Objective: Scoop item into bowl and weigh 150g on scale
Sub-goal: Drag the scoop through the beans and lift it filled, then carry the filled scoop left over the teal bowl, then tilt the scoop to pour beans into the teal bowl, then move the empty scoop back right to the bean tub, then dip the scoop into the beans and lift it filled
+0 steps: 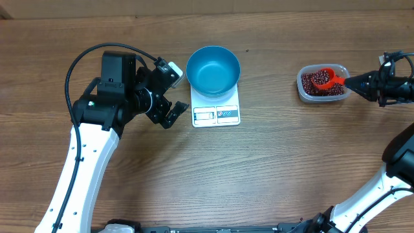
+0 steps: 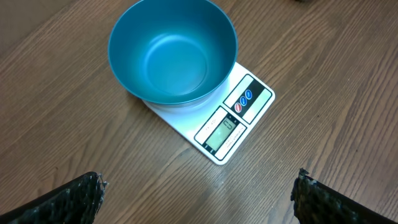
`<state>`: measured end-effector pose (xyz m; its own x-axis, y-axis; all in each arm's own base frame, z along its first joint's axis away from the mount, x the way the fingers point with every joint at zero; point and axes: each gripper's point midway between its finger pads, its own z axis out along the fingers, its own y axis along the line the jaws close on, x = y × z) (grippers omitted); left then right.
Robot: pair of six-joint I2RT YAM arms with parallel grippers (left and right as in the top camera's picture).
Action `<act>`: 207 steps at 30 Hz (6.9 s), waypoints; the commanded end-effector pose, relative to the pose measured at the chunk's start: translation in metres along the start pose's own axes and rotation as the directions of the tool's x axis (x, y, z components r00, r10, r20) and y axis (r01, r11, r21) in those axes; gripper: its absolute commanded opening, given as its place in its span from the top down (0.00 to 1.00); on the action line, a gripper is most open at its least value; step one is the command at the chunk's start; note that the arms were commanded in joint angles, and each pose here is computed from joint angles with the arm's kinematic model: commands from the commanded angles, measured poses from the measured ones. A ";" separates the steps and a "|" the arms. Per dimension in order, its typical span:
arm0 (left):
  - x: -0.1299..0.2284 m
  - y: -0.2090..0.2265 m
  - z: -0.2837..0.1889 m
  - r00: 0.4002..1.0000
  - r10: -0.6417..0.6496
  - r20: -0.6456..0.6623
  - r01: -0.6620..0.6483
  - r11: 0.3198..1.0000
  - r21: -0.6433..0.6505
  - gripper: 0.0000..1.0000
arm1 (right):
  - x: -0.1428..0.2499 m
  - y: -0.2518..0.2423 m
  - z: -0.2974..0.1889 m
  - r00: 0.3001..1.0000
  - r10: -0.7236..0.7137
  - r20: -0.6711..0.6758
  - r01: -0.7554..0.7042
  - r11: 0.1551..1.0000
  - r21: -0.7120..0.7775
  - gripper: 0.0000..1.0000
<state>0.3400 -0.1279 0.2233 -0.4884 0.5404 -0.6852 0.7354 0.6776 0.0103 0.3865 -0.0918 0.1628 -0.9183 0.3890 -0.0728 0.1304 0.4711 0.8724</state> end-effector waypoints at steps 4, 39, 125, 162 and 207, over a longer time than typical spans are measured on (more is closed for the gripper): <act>-0.007 0.003 -0.003 1.000 0.017 0.018 -0.017 1.000 -0.008 0.01 | -0.001 0.023 0.000 0.996 -0.075 0.039 0.079 0.989 -0.128 0.96; -0.007 0.003 -0.003 1.000 0.017 0.018 -0.017 1.000 -0.008 0.00 | 0.059 0.155 0.158 0.926 -0.286 -0.248 0.172 0.901 -0.399 0.96; -0.007 0.003 -0.003 1.000 0.017 0.018 -0.017 1.000 -0.008 0.00 | 0.075 0.245 0.200 0.659 -0.695 -0.286 0.698 0.425 0.576 0.96; -0.007 0.003 -0.003 1.000 0.017 0.018 -0.017 1.000 -0.008 0.00 | -0.014 -0.009 0.025 0.970 -0.206 -0.132 0.223 0.522 0.823 0.96; -0.007 0.003 -0.003 1.000 0.017 0.018 -0.017 1.000 -0.008 0.00 | -0.014 -0.021 0.012 0.991 -0.115 0.065 0.080 0.915 0.396 0.96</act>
<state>0.3401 -0.1279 0.2236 -0.4878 0.5403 -0.6856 0.7354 0.6776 0.0108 0.4010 -0.0978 0.1347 -0.9101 0.3639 -0.1985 0.2098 0.8174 0.5365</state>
